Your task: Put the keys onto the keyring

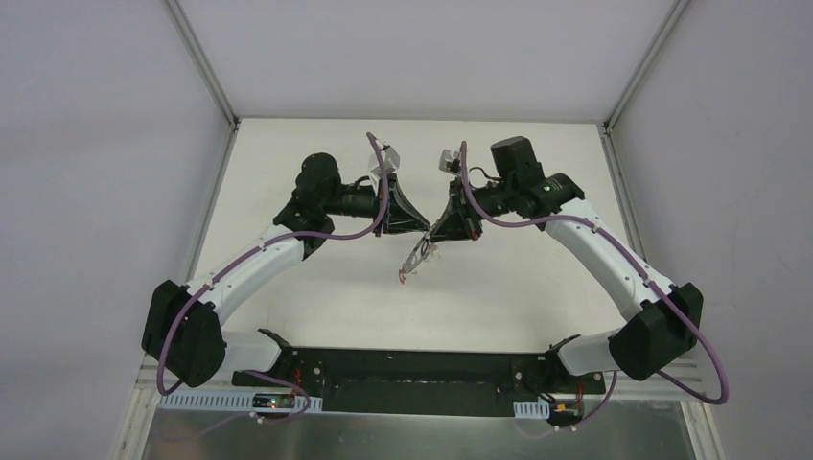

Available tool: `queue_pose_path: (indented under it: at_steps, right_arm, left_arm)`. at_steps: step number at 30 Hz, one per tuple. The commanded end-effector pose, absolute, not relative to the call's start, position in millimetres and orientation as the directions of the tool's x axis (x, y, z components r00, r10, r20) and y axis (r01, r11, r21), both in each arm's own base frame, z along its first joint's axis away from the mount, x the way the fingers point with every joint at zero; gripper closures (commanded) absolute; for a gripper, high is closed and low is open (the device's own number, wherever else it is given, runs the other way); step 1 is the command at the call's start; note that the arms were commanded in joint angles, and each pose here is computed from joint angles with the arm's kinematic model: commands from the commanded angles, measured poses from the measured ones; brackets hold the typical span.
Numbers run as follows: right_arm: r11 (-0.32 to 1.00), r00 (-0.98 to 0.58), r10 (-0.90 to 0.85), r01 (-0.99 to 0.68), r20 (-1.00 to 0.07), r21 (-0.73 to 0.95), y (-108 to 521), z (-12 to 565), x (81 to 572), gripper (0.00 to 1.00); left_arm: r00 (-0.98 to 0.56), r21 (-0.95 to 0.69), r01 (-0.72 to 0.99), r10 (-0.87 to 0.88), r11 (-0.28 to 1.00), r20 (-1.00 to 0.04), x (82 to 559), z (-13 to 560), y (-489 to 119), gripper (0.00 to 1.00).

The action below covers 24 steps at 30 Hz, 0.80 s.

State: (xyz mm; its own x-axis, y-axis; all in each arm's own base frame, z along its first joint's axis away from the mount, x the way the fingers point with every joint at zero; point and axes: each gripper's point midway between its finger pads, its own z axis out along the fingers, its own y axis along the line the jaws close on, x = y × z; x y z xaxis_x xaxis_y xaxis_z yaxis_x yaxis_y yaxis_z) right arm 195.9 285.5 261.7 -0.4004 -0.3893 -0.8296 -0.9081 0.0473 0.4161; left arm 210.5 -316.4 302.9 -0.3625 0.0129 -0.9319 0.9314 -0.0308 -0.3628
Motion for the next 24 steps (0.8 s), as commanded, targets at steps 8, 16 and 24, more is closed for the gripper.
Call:
queue_pose_path:
  at_steps: [8, 16, 24]
  right_arm:
    - [0.004, -0.405, -0.363, -0.901, -0.839, 0.434, 291.6, 265.4, 195.5, 1.00]
    - [0.019, -0.393, -0.359, -0.910, -0.846, 0.415, 288.4, 267.9, 195.9, 0.99]
    - [0.049, -0.381, -0.341, -0.920, -0.859, 0.388, 278.9, 274.5, 198.4, 0.94]
  left_arm:
    - [-0.288, -0.281, 0.955, -0.065, -0.096, -0.955, 204.4, 327.1, -317.9, 1.00]
    - [-0.287, -0.281, 0.955, -0.061, -0.091, -0.956, 205.2, 324.5, -317.4, 1.00]
    - [-0.287, -0.282, 0.956, -0.062, -0.085, -0.956, 207.1, 325.1, -317.6, 1.00]
